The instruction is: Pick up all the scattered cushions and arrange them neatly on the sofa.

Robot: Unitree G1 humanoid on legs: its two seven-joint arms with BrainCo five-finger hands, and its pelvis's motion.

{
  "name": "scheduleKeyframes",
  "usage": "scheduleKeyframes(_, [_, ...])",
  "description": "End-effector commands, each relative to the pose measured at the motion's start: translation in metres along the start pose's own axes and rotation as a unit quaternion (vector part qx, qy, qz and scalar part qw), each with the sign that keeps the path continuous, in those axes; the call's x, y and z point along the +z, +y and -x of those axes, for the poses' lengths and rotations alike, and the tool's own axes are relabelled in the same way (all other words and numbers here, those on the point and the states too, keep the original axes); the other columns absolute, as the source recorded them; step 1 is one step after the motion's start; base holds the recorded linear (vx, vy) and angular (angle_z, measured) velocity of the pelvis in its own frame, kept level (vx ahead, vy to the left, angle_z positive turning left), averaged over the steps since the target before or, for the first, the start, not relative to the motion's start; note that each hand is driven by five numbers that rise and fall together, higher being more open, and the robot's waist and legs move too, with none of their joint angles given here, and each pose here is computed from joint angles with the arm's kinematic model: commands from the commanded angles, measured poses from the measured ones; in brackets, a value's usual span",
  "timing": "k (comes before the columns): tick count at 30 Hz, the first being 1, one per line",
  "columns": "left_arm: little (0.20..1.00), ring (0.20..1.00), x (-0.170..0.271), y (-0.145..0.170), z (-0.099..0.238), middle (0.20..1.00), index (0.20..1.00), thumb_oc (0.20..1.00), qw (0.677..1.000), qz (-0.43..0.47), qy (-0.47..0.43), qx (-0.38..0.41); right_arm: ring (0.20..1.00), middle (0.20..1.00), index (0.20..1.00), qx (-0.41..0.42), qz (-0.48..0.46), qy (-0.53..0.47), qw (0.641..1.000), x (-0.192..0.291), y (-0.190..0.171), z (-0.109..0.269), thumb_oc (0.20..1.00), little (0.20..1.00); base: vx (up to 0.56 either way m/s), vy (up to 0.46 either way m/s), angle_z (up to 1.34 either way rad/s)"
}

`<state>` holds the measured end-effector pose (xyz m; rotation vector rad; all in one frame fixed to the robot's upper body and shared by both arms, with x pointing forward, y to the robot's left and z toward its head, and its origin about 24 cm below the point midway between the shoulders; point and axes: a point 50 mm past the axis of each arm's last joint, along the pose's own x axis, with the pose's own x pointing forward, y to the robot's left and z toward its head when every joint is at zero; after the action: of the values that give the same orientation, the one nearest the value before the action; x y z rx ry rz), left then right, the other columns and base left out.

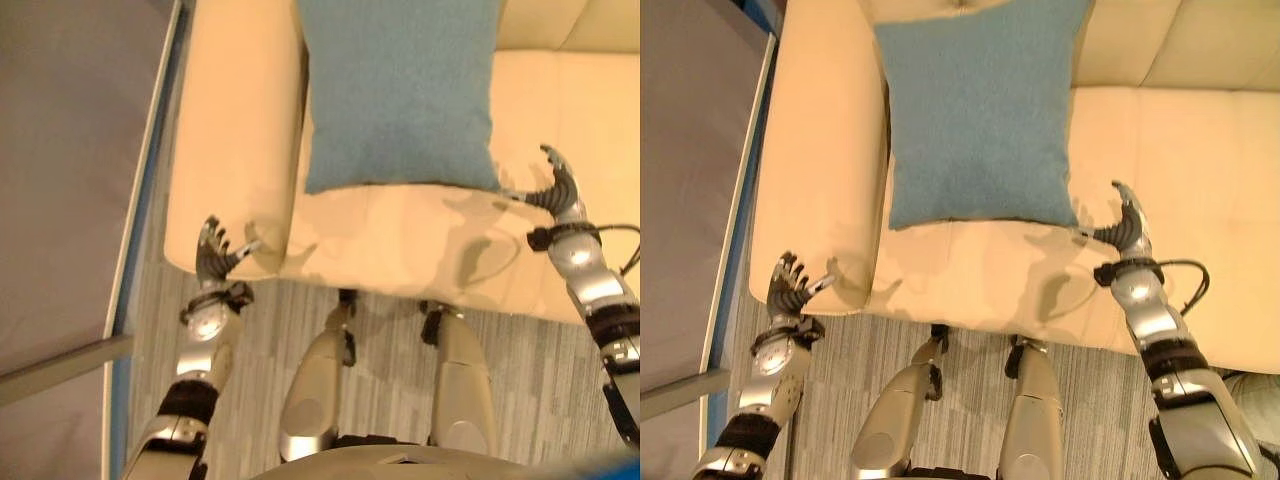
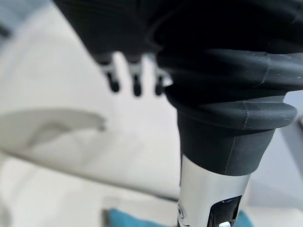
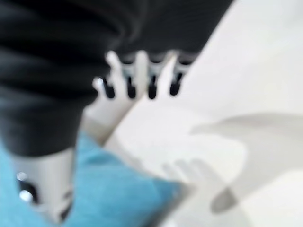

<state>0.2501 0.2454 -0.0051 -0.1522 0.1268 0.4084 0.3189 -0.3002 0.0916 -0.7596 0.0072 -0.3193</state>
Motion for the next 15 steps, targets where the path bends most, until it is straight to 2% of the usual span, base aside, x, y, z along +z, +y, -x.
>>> scheduleKeyframes(1, [1.0,1.0,0.003,0.016,-0.004,1.0,1.0,1.0,0.999,-0.039,0.0,-0.009,1.0,1.0,1.0,0.028,-0.006,-0.026,0.999,0.008,0.015,0.004,1.0,1.0,0.07,0.012,-0.02])
scheduleKeyframes(6, [1.0,1.0,-0.065,0.042,0.028,1.0,1.0,1.0,0.983,-0.098,0.157,-0.013,1.0,1.0,1.0,0.14,0.014,0.104,0.985,-0.065,0.056,0.058,1.0,1.0,0.08,-0.004,0.0])
scheduleKeyframes(8, [1.0,1.0,-0.087,0.053,0.042,1.0,1.0,1.0,0.971,-0.109,0.213,0.001,1.0,1.0,1.0,0.177,0.019,0.148,0.973,-0.085,0.07,0.08,1.0,1.0,0.03,-0.008,-0.09])
scheduleKeyframes(9, [1.0,1.0,-0.087,0.053,0.042,1.0,1.0,1.0,0.971,-0.109,0.213,0.001,1.0,1.0,1.0,0.177,0.019,0.148,0.973,-0.085,0.07,0.08,1.0,1.0,0.0,0.0,0.0])
scheduleKeyframes(11, [1.0,1.0,-0.104,0.063,0.056,1.0,1.0,1.0,0.955,-0.144,0.259,-0.001,1.0,1.0,1.0,0.212,0.045,0.183,0.959,-0.104,0.079,0.1,1.0,1.0,0.03,-0.035,-0.07])
scheduleKeyframes(12, [1.0,1.0,-0.123,0.073,0.074,1.0,1.0,1.0,0.93,-0.188,0.316,-0.008,1.0,1.0,1.0,0.255,0.067,0.224,0.938,-0.124,0.089,0.127,1.0,1.0,0.07,-0.068,-0.2])
scheduleKeyframes(15, [1.0,1.0,-0.14,0.085,0.095,1.0,1.0,1.0,0.9,-0.221,0.374,-0.011,1.0,1.0,1.0,0.295,0.083,0.284,0.909,-0.148,0.098,0.165,1.0,1.0,0.07,-0.092,-0.13])
